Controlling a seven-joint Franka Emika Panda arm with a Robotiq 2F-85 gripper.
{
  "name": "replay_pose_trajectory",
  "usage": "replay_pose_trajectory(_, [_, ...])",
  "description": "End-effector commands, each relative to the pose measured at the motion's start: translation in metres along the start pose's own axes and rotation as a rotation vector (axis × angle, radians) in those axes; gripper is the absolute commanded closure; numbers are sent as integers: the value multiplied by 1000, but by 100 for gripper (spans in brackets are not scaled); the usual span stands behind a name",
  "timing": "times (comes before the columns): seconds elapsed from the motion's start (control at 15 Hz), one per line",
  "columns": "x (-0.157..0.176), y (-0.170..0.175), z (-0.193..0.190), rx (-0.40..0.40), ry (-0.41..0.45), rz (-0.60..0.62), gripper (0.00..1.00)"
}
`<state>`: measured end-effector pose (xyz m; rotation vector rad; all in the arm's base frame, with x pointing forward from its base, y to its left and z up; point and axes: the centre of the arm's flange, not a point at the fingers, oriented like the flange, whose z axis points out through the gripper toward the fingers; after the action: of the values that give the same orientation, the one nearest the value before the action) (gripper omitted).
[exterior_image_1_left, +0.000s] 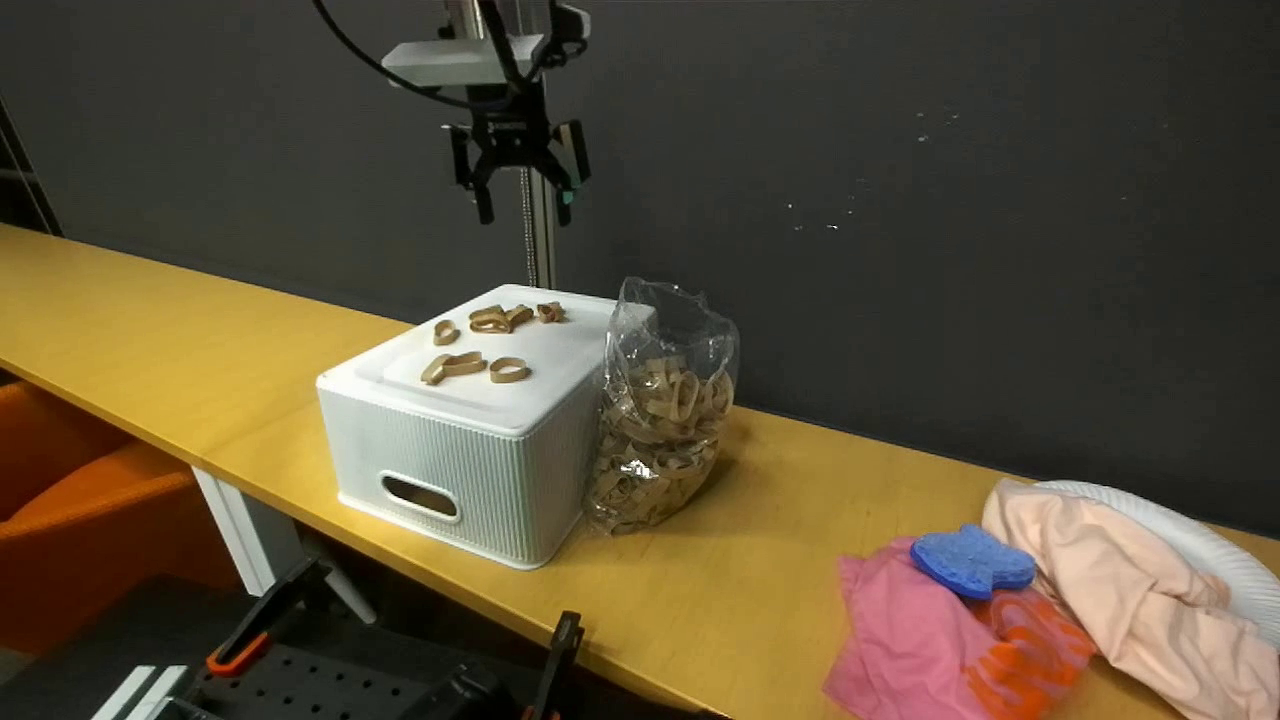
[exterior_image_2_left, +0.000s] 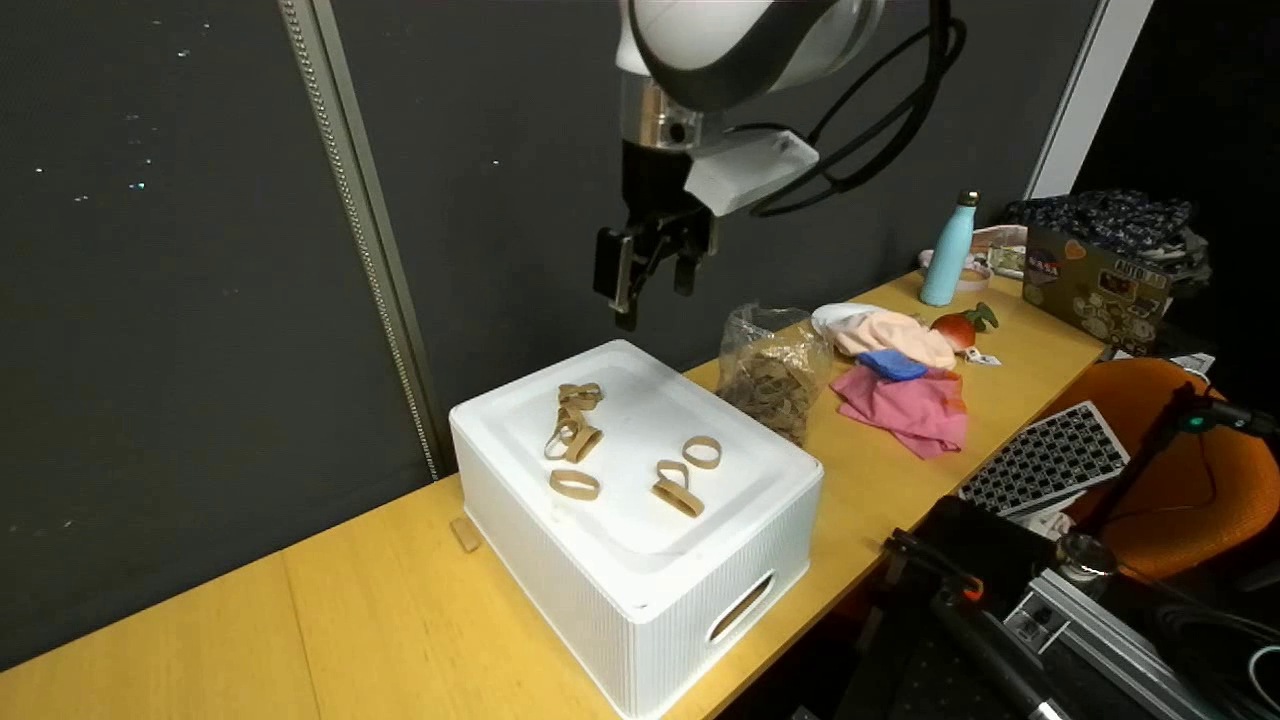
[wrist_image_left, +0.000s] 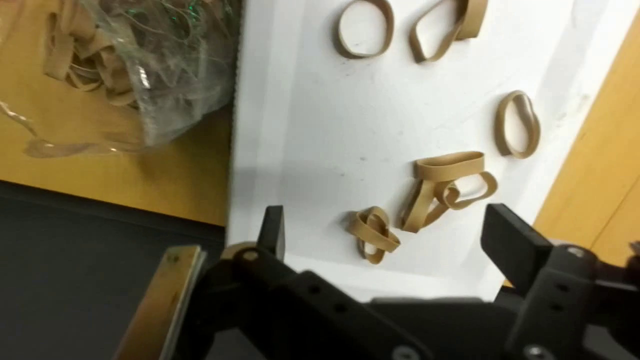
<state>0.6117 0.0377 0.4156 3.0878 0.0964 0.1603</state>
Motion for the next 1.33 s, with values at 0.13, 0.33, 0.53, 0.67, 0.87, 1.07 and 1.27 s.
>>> replay_pose_trajectory(0.13, [64,-11,48,56,-49,-122,0])
replay_pose_trajectory(0.33, [87,-24,83,56,-81,-175,0])
replay_pose_trajectory(0.53, [96,-53,101,68,-113,-214,0])
replay_pose_trajectory(0.67, [94,-69,107,66,-131,-223,0])
replay_pose_trajectory(0.87, [88,-80,112,72,-154,-231,0])
replay_pose_trajectory(1.07, [79,-80,117,72,-186,-219,0])
replay_pose_trajectory(1.27, [68,-74,123,57,-218,-192,0])
